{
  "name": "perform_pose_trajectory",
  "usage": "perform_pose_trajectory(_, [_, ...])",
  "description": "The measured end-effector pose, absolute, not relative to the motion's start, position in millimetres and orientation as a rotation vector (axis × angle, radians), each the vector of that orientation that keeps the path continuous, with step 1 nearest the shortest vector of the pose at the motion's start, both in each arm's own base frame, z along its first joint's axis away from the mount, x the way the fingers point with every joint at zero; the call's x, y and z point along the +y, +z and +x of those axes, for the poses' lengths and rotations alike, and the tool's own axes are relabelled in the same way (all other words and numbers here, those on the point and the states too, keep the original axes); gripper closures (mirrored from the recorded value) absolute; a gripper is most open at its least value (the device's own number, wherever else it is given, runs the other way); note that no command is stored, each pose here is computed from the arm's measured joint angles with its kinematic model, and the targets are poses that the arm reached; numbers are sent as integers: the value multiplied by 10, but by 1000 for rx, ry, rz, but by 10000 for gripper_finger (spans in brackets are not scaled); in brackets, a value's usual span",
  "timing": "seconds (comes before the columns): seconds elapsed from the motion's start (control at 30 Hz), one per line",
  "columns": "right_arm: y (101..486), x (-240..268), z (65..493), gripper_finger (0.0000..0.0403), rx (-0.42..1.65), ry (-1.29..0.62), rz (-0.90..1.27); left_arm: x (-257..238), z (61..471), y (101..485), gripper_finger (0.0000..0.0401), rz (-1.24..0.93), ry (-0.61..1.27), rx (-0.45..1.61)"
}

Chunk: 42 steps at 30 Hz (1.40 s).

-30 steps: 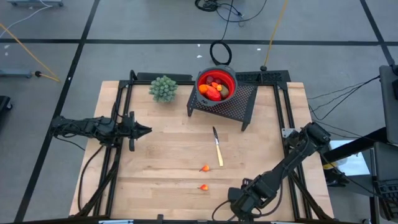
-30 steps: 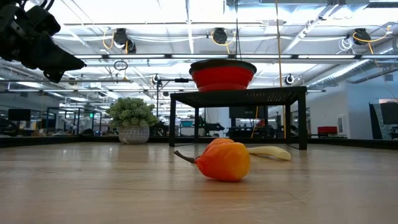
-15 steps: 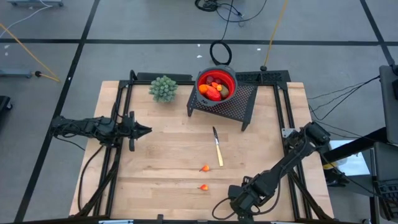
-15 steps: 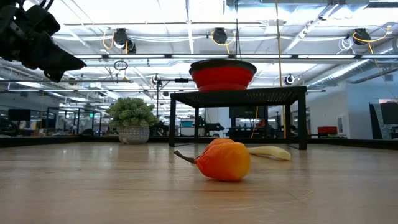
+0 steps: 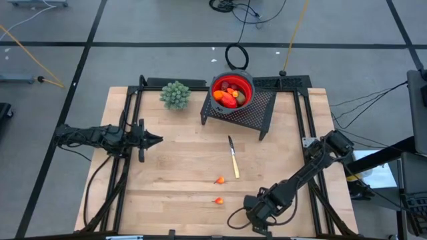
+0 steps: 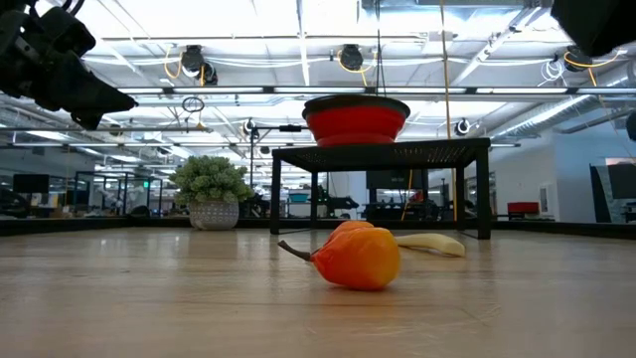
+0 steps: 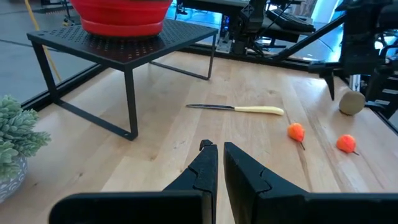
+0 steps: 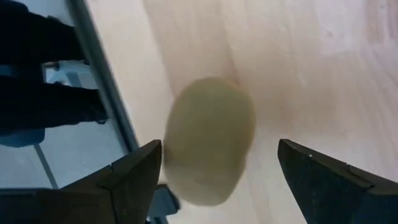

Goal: Pick & Place Fruit
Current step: Put the green kiwi into the red strainer bowl on the shelf

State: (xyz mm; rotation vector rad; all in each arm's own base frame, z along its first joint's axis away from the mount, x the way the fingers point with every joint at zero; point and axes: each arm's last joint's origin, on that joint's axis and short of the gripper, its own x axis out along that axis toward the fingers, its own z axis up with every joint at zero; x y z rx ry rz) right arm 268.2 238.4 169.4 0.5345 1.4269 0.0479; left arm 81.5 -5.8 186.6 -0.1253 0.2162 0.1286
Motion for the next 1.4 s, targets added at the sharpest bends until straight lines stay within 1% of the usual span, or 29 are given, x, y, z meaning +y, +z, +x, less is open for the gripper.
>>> perform_pose_trajectory(0.23, [1562, 2364, 2678, 95, 1362, 69, 552, -56, 815, 1866, 375, -125, 134, 216])
perform_pose_trajectory(0.47, [1501, 2333, 2645, 113, 1377, 60, 546, -56, 815, 1866, 375, -125, 134, 216])
perform_pose_trajectory(0.63, [1498, 2328, 2643, 135, 1379, 56, 545, -56, 815, 1866, 375, -125, 134, 216])
perform_pose_trajectory(0.8, [1504, 2309, 2656, 171, 1382, 53, 556, -56, 815, 1866, 375, -125, 134, 216])
perform_pose_trajectory(0.9, [1537, 2275, 2688, 191, 1383, 54, 599, -56, 815, 1866, 375, -125, 134, 215])
perform_pose_trajectory(1.0, [1623, 2229, 2720, 199, 1376, 80, 642, -56, 815, 1866, 375, -125, 135, 215])
perform_pose_trajectory(1.13, [1818, 2150, 2769, 193, 1319, 131, 705, -54, 815, 1867, 375, -111, 140, 215])
perform_pose_trajectory(1.4, [2407, 1927, 2872, 193, 1030, 274, 816, -54, 815, 1867, 375, -82, 137, 217])
